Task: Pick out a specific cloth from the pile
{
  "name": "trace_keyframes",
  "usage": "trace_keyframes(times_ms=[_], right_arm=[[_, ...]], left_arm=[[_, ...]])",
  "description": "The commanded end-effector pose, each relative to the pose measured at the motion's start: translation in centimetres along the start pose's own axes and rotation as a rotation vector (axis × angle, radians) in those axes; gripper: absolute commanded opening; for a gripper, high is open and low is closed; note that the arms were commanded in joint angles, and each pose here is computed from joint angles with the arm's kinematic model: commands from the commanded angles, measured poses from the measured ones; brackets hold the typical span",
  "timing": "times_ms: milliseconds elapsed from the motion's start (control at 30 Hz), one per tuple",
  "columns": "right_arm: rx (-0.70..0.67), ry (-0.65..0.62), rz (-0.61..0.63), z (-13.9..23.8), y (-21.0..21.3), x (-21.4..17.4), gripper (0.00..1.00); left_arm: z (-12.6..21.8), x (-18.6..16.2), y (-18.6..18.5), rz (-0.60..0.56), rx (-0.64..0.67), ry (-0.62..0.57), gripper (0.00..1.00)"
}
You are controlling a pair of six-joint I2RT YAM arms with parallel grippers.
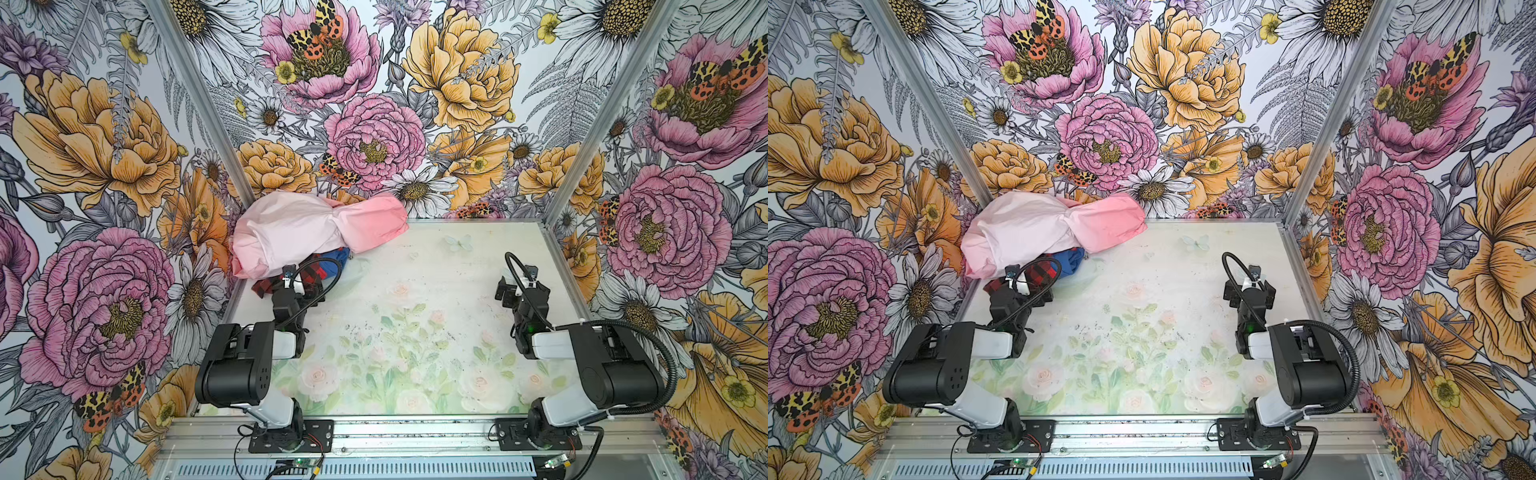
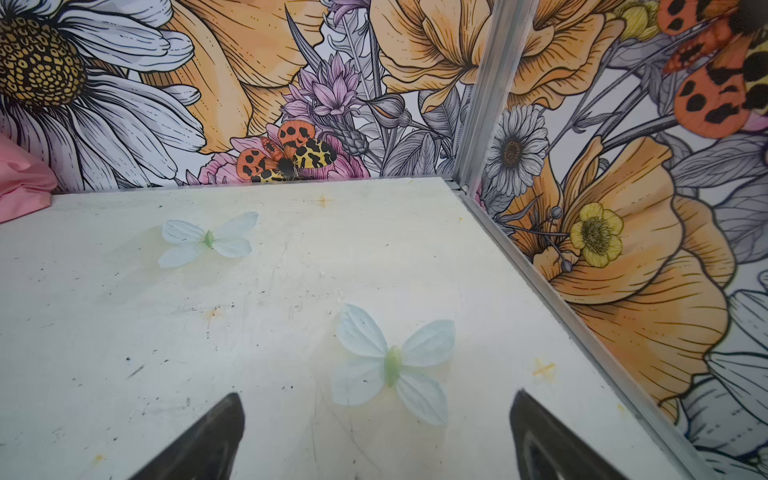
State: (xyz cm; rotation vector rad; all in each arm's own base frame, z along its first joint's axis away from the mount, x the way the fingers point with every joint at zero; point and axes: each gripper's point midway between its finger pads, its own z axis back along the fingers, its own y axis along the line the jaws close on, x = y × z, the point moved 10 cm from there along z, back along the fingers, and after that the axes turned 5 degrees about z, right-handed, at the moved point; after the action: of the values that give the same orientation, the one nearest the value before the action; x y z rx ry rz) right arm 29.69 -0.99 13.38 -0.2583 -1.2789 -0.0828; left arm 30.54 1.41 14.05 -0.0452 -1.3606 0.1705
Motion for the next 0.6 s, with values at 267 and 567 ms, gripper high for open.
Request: trace_keyframes(times_ms=[267, 567], right_arm=[[-0.019, -0.027, -0.019, -0.34, -0.24, 0.77, 1.00], [-0.019, -0.027, -0.018, -0.31, -0.25, 0.73, 0.99]], left_arm=[[-0.04, 0.66, 0.01, 0.017, -0.054, -0.019, 0.99], [0.06, 0.63, 0.14, 0.024, -0.073, -0.022, 0.99]])
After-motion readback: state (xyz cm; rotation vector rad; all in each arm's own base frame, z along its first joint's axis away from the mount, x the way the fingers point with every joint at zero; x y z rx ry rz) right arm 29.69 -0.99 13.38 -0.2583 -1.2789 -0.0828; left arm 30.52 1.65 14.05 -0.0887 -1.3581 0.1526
